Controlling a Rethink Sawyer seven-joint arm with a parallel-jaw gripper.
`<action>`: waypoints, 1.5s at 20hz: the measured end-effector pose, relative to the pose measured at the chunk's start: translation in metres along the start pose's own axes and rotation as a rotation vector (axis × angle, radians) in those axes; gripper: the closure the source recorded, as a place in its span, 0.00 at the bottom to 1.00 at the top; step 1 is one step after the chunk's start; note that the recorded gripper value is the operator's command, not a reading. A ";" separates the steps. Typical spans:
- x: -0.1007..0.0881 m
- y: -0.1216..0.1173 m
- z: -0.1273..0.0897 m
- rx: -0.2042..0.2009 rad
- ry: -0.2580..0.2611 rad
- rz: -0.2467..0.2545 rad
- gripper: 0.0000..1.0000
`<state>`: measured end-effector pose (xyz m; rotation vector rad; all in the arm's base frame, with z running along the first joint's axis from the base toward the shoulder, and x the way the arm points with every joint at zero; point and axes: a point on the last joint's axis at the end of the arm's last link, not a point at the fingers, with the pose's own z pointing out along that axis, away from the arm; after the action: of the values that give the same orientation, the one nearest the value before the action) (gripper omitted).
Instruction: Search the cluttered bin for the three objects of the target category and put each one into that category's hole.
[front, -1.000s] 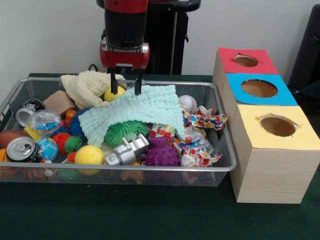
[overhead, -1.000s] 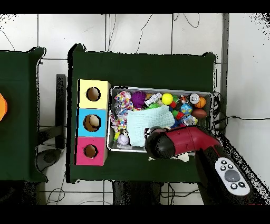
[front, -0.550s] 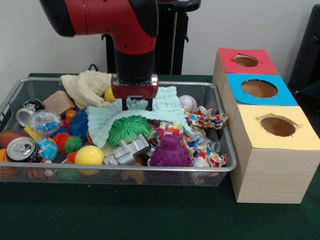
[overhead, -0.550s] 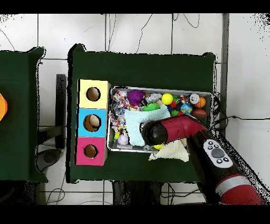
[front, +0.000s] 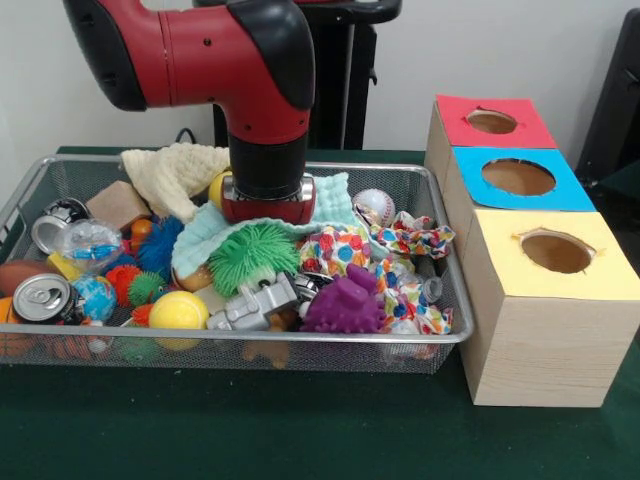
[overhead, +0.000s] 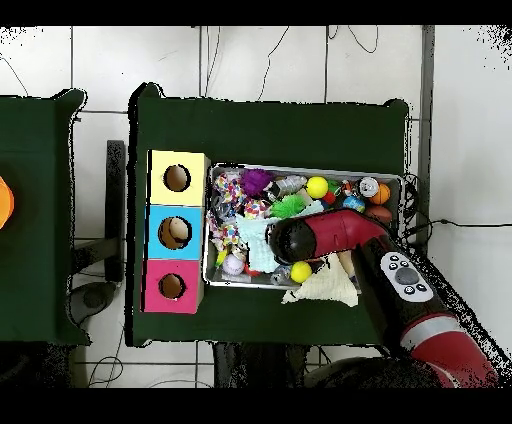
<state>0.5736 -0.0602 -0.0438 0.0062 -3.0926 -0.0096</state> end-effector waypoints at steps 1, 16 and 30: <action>0.000 0.000 -0.001 0.001 -0.001 0.000 0.00; 0.010 0.004 -0.067 0.016 -0.017 0.020 0.00; 0.005 0.002 -0.116 0.038 -0.063 0.051 0.00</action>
<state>0.5745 -0.0584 0.0723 -0.0726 -3.1543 0.0517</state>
